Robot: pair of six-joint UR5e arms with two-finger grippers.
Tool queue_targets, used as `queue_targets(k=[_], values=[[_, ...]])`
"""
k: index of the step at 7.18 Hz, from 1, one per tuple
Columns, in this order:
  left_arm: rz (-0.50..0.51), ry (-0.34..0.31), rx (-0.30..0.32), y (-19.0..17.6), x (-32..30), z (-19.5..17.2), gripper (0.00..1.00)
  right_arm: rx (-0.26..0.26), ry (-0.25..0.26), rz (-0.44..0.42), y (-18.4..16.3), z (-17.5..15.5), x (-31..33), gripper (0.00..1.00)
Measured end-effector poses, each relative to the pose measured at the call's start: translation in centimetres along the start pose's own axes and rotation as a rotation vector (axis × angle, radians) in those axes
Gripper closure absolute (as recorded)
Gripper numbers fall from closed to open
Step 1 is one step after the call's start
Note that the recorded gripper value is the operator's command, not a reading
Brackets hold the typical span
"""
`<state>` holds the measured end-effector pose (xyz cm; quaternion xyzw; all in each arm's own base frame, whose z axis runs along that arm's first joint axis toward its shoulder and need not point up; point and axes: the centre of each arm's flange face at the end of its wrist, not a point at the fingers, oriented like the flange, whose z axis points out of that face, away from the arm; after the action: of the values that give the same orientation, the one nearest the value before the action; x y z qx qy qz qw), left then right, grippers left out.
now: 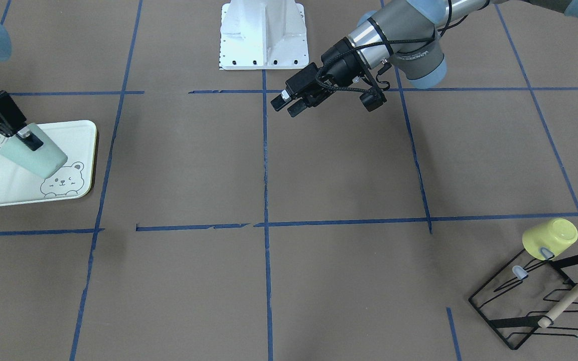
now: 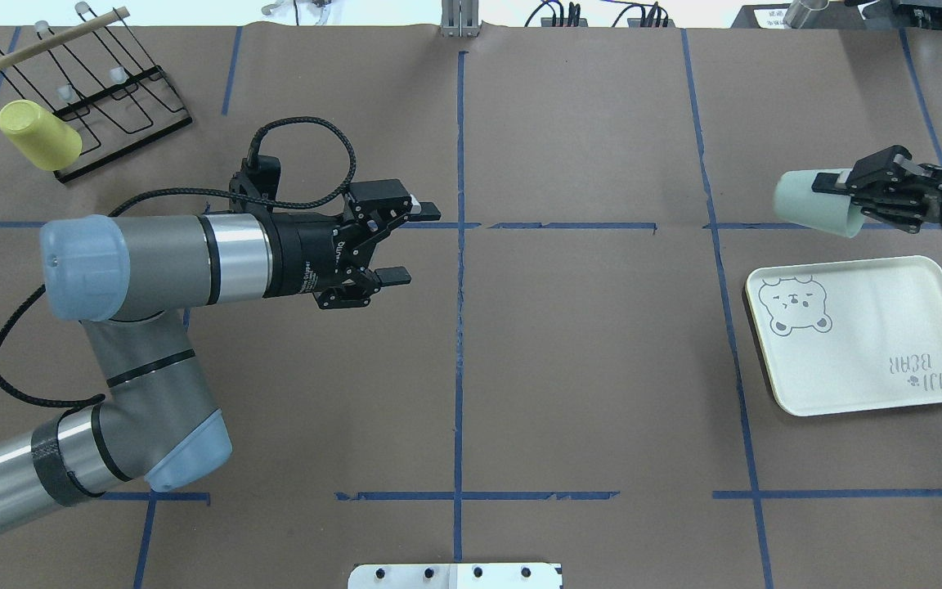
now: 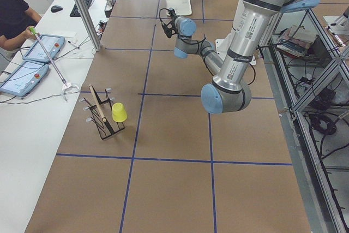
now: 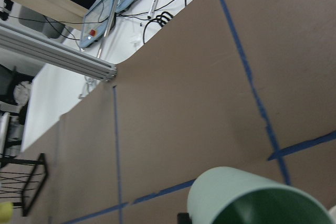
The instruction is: Left arm grabs green cup and hands to right arm on tray
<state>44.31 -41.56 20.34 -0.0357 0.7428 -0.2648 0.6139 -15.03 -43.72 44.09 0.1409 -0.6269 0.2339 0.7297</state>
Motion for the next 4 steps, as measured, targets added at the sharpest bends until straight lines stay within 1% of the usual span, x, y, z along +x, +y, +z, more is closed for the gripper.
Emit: queue_targets(k=[1, 2, 3, 4], values=[[0.097, -0.112, 0.060, -1.1, -0.5, 0.7, 0.00, -0.025, 0.122, -0.085, -0.7, -0.4, 2.6, 1.00], [0.188, -0.217, 0.112, -2.3, -0.4, 0.7, 0.00, -0.069, 0.230, -0.155, -0.4, -0.4, 5.5, 1.00], [0.266, -0.327, 0.155, -3.5, 0.0, 0.1, 0.00, -0.127, 0.322, -0.209, 0.5, 0.0, 7.8, 1.00], [0.334, -0.429, 0.180, -4.1, 0.5, -0.8, 0.00, -0.194, 0.395, -0.245, 1.7, 1.0, 9.3, 1.00]])
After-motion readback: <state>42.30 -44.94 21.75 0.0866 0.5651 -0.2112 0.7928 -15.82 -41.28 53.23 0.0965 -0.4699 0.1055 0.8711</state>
